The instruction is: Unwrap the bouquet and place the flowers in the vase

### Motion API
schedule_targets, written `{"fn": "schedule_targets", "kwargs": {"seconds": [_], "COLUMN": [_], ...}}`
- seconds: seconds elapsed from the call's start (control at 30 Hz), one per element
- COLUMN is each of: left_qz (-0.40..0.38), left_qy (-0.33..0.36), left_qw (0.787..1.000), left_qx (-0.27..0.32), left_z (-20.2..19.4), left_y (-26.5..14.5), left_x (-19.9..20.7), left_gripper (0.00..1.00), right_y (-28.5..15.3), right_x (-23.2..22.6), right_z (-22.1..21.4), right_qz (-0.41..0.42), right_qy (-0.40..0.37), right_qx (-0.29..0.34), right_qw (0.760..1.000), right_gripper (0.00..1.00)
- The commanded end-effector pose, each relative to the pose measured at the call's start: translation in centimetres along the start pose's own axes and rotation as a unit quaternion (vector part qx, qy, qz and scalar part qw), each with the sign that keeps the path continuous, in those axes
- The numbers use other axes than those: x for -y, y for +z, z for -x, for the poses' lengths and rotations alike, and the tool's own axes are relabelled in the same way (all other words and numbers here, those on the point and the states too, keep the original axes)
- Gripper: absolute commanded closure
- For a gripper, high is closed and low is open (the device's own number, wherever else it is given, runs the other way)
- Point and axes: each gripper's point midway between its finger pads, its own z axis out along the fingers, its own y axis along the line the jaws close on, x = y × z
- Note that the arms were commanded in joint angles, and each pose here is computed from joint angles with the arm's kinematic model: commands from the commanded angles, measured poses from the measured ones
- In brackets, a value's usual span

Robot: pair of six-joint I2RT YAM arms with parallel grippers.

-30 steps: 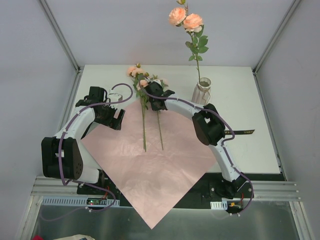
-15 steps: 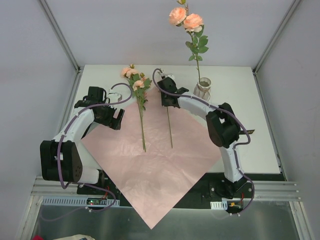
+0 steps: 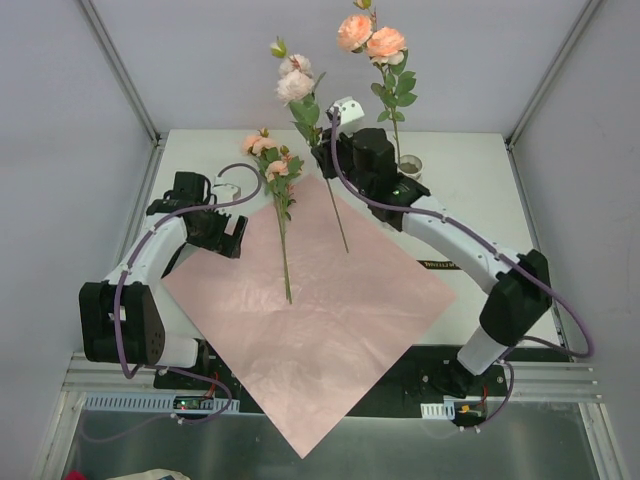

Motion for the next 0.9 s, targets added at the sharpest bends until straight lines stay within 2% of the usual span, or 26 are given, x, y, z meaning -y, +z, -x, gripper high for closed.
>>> {"fn": "schedule_targets", "kwargs": {"seconds": [0.0,0.13,0.17,0.23,0.37,0.47,0.63,0.87], "left_qz": [0.017,0.008,0.005,0.002,-0.004,-0.005,-0.004,-0.002], "left_qy": [-0.030,-0.035,-0.034,-0.034,-0.030,-0.029,-0.023,-0.029], "left_qw": [0.999,0.999,0.999,0.999,0.999,0.999,0.999,0.999], "left_qx": [0.020,0.025,0.026,0.024,0.026,0.026,0.028,0.036], "left_z": [1.5,1.9,2.0,1.9,2.0,1.9,1.8,2.0], "left_y": [-1.6,-1.7,-1.7,-1.5,-1.6,-1.6,-1.7,-2.1], "left_x": [-0.9,-0.7,-0.6,-0.5,-0.3,-0.3,-0.2,-0.8], "left_gripper": [0.01,0.01,0.01,0.01,0.01,0.01,0.01,0.01], "right_y": [-6.2,-10.9,-12.9,-14.5,-18.2,-20.3,-22.2,-20.6], "right_x": [-3.4,-4.1,-3.4,-1.5,5.9,9.3,12.8,16.0], "right_z": [11.5,16.0,17.9,19.7,23.6,24.7,26.0,24.9], "right_qz": [0.072,0.083,0.061,0.016,-0.107,-0.159,-0.209,-0.245], "right_qy": [-0.089,-0.151,-0.172,-0.178,-0.134,-0.079,-0.048,-0.036], "right_qx": [0.176,0.259,0.295,0.325,0.389,0.426,0.456,0.444], "right_qw": [0.978,0.950,0.938,0.929,0.905,0.887,0.864,0.861], "right_gripper": [0.99,0.99,0.99,0.99,0.99,0.99,0.99,0.99]}}
